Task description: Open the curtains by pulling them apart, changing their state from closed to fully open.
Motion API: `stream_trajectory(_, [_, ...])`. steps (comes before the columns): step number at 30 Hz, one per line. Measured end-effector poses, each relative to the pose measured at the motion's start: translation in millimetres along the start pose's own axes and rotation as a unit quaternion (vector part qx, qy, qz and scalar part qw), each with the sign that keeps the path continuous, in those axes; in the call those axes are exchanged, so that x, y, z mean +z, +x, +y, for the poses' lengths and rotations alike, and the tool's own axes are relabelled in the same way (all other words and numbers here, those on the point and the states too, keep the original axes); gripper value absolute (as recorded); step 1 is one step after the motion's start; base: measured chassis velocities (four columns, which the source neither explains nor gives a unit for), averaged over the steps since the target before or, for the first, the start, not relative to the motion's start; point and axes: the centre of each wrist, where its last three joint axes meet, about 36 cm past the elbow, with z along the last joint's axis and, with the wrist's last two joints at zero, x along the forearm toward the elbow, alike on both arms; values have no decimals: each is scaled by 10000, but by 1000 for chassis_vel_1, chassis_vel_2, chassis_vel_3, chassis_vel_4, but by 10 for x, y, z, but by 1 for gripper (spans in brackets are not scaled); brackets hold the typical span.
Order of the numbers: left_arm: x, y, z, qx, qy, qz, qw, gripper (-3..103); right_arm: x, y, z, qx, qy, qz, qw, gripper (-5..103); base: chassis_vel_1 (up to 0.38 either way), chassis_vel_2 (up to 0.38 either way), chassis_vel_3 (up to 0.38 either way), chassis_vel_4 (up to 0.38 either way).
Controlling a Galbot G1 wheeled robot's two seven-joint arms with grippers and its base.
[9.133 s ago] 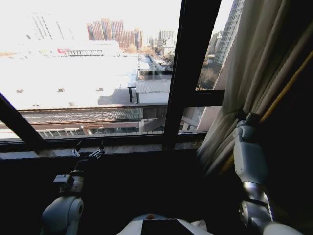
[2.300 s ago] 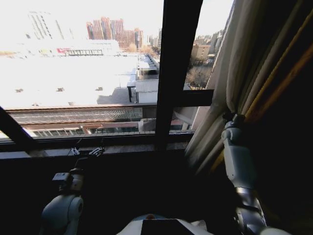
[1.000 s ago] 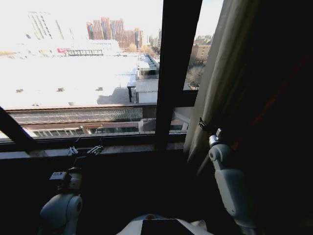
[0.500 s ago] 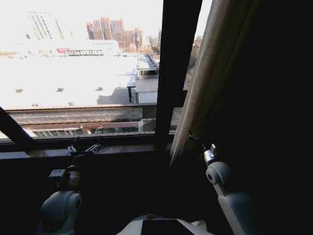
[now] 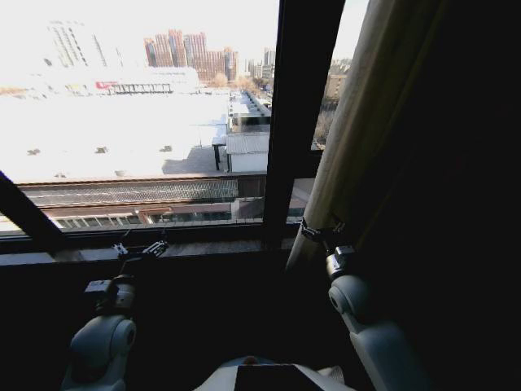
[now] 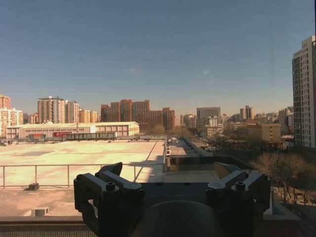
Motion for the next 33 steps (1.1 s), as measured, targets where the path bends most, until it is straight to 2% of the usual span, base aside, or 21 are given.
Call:
stream_trajectory(16, [-10,-130,-90,-200,-4,-32,9998,100,37,-192,44,-117,117,-34,9999,100,307,301,-309,-305])
stream_trajectory(33, [-21,-33,-111,-270,24,5,9996,100,142,-249,124,-203,32,-41,9998,100,356,352,-359,-349])
